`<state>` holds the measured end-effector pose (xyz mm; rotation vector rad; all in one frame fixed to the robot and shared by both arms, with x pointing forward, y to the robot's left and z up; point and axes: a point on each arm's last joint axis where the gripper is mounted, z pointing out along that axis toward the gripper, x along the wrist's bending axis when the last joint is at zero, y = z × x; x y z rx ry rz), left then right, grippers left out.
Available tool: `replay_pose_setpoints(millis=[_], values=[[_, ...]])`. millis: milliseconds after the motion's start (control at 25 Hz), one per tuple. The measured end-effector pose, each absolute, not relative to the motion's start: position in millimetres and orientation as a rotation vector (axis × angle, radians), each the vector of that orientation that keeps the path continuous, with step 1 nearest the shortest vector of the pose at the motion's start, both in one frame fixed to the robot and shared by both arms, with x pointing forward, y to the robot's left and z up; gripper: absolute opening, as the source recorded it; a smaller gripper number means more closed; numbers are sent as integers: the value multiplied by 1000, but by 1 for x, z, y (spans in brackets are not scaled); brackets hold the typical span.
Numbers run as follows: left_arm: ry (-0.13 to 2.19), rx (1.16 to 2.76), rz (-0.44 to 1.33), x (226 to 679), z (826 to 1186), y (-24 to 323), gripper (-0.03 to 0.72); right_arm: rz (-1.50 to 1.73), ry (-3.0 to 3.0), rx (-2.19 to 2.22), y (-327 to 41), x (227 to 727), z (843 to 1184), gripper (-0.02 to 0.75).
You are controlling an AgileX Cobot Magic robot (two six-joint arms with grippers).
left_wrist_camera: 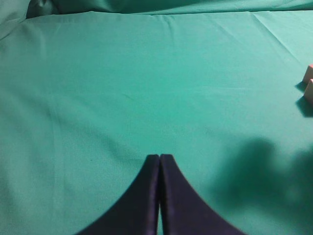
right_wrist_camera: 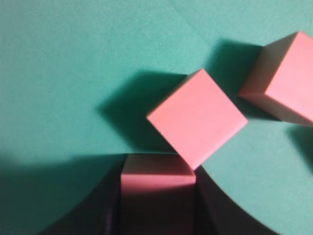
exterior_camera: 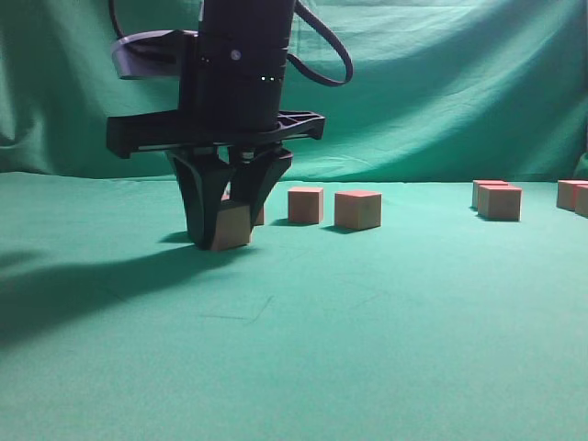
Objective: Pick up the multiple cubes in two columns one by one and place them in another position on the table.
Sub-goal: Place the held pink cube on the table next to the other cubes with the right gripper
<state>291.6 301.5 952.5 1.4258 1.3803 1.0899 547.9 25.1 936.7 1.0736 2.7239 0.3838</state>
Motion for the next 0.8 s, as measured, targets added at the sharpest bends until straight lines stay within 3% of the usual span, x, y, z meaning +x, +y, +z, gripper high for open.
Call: replay_pose_setpoints(millis=[800], values=[[1380,1426,1090,292,953,301,0,361,2705,1132,23,548,936,262]])
